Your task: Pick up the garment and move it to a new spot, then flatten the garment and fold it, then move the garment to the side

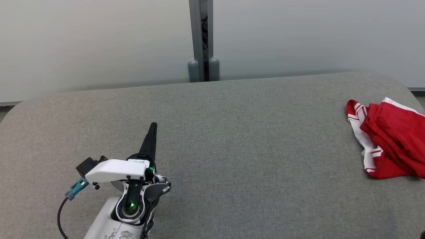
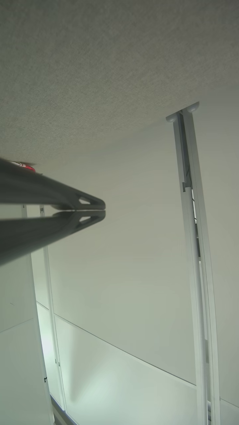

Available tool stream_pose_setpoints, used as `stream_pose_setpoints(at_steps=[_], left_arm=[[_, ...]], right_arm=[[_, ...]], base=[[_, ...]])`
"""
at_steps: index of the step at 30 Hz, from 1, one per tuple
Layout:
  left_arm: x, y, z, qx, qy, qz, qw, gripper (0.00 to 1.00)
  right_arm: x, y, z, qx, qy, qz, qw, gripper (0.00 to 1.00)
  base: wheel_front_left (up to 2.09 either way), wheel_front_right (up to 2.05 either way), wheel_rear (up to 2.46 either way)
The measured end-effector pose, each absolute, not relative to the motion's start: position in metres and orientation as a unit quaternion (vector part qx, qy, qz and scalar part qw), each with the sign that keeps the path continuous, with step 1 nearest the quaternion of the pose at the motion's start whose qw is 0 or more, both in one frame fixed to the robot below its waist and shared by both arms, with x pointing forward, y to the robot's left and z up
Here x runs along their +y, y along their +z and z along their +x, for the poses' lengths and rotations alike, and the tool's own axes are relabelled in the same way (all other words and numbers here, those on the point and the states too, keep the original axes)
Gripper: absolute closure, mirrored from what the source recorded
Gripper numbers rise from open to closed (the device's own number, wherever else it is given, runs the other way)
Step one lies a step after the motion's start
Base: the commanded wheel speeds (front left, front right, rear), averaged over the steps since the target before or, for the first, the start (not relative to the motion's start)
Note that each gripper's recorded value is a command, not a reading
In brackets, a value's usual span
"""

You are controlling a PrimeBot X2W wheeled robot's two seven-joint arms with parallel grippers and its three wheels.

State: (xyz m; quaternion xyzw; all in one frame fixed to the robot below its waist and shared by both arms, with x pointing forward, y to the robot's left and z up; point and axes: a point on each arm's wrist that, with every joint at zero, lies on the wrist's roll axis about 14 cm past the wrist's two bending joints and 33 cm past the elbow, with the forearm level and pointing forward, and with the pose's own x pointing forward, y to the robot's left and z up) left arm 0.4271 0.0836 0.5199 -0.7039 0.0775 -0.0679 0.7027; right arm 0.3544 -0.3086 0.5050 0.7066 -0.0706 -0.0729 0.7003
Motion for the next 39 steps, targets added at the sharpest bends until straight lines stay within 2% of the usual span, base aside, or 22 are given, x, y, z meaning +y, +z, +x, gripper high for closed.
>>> stream_pose_setpoints(at_steps=[39], left_arm=[[0.0835,0.5199,0.427,0.078,-0.068,-0.704,0.703,1.0]], right_arm=[[-0.3086,0.505,0.3544,-0.071,-0.073,0.707,0.7,1.0]], base=[[0.0,0.0,0.0]])
